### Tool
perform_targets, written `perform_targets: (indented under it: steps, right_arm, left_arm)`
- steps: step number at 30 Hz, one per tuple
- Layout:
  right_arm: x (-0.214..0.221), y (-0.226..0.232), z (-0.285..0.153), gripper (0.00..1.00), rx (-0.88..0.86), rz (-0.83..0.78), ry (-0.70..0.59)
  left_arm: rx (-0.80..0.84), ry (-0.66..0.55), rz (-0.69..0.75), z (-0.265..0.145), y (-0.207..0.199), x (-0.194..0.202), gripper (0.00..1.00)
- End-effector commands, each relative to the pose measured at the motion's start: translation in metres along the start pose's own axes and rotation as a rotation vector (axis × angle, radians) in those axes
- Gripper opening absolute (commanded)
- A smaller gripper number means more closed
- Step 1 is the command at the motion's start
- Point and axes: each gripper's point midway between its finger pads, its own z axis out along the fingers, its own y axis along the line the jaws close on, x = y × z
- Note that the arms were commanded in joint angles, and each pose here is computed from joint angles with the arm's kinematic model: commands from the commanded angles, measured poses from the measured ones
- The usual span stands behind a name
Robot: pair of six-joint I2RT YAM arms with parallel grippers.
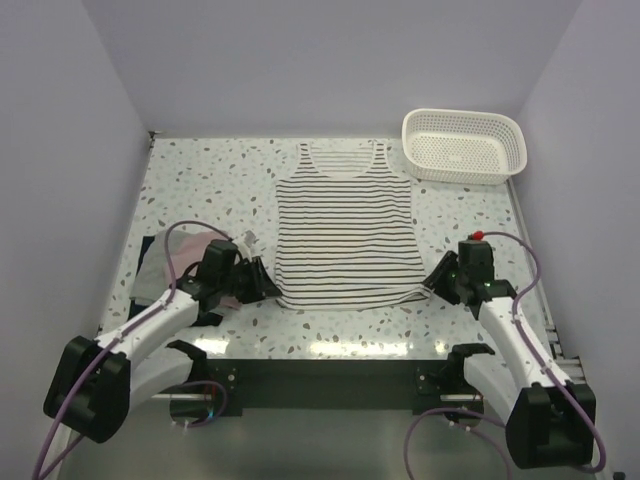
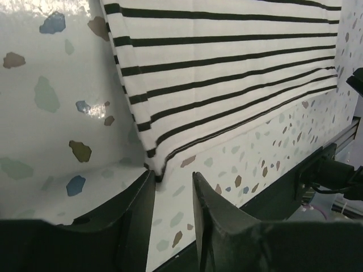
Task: Fold and stack the tank tops
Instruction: Flatten the tank top out
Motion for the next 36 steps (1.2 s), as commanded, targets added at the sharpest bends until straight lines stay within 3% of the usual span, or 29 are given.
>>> perform_targets:
  steps: [1,3,6,12,17,24,36]
  right_arm:
    - [-0.019,0.006,-0.030,0.46,0.003,0.000,-0.066]
    - [-0.028,0.006,-0.046,0.58,0.022,-0.019,-0.100]
    - [-0.036,0.014,-0.059,0.59,-0.017,-0.034,-0.140]
    - [-0.022,0.044,-0.036,0.49,-0.121,-0.064,-0.077]
    - [0.000,0.049,-0.002,0.35,-0.090,-0.067,0.009]
    - [0.028,-0.007,0.017,0.34,0.081,-0.022,0.040]
    - [0.022,-0.029,0.005,0.37,0.186,0.074,0.007]
  left_arm:
    - [-0.007,0.004,0.000,-0.012,-0.004,0.004,0.39]
    - [-0.014,-0.019,0.020,-0.022,-0.010,-0.003,0.44]
    - [-0.019,-0.066,0.048,-0.035,-0.022,-0.020,0.45]
    - [-0.025,-0.182,0.096,-0.031,-0.048,-0.077,0.45]
    - [-0.026,-0.162,0.070,0.013,-0.050,-0.106,0.41]
    - [-0.074,-0.076,0.021,0.058,-0.018,-0.093,0.36]
    - [-0.111,-0.042,-0.021,0.058,0.005,-0.064,0.36]
